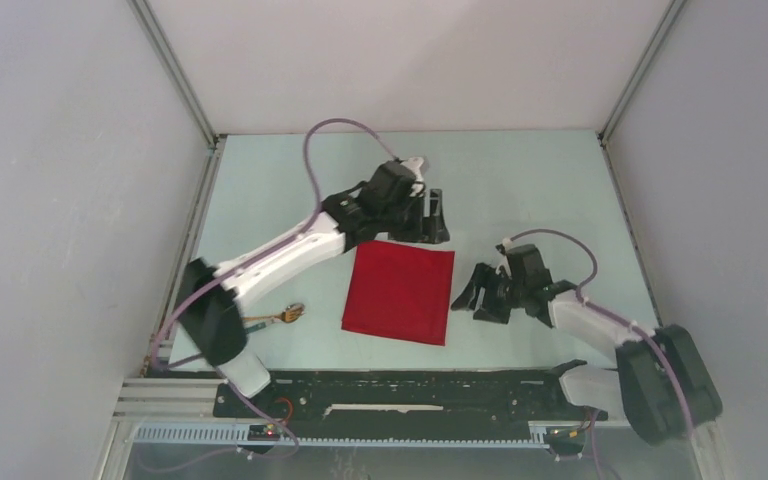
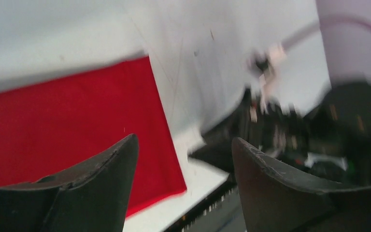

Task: Fold the napkin into a case and place the utensils inside
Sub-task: Turn over the upper triangle folded napkin at the center of the board, then move the lower triangle-folded napkin to the center of the board.

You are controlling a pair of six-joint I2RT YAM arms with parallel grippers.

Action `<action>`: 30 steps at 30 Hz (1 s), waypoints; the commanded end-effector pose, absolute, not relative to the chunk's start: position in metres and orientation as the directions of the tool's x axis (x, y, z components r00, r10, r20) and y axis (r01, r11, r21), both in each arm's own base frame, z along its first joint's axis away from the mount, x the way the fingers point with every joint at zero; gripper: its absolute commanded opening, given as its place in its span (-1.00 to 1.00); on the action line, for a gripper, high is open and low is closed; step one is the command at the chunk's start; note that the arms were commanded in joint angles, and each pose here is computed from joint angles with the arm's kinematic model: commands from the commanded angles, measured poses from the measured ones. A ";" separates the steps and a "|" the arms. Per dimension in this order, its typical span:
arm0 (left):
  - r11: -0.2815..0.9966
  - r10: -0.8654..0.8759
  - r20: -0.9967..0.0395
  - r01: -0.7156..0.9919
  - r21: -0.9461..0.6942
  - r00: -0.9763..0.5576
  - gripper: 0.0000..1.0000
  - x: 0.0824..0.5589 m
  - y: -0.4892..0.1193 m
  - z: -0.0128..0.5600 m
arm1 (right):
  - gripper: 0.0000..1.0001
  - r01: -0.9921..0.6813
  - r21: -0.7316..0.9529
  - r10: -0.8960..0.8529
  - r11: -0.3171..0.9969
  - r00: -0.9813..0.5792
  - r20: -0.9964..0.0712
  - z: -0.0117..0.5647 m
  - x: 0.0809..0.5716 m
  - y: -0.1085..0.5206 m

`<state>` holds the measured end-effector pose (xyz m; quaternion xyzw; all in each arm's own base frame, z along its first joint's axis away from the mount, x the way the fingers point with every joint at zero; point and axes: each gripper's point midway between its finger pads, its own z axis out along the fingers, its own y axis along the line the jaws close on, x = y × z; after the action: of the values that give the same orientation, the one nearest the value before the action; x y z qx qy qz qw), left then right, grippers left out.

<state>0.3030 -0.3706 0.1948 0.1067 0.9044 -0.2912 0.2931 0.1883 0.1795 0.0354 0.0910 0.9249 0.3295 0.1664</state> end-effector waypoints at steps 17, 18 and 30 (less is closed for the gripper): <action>0.706 -0.090 -0.555 0.340 -0.621 -0.827 0.54 0.162 -0.255 0.175 | -0.31 0.066 0.776 0.310 0.627 -0.935 -0.171 0.015 0.340 0.193; 0.711 -0.095 -0.559 0.337 -0.617 -0.823 0.54 0.164 -0.254 0.176 | -0.39 0.060 0.776 0.299 0.627 -0.939 -0.168 0.014 0.342 0.194; 0.705 -0.341 -0.515 0.149 -0.693 -0.787 0.57 0.216 -0.229 0.179 | -0.55 -0.018 0.733 0.150 0.680 -0.975 -0.163 0.014 0.386 0.202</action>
<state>0.1918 -0.2253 0.1653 -0.0176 0.8879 -0.3412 0.3081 0.3862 0.2066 0.0166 0.0658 0.8921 0.4281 0.1286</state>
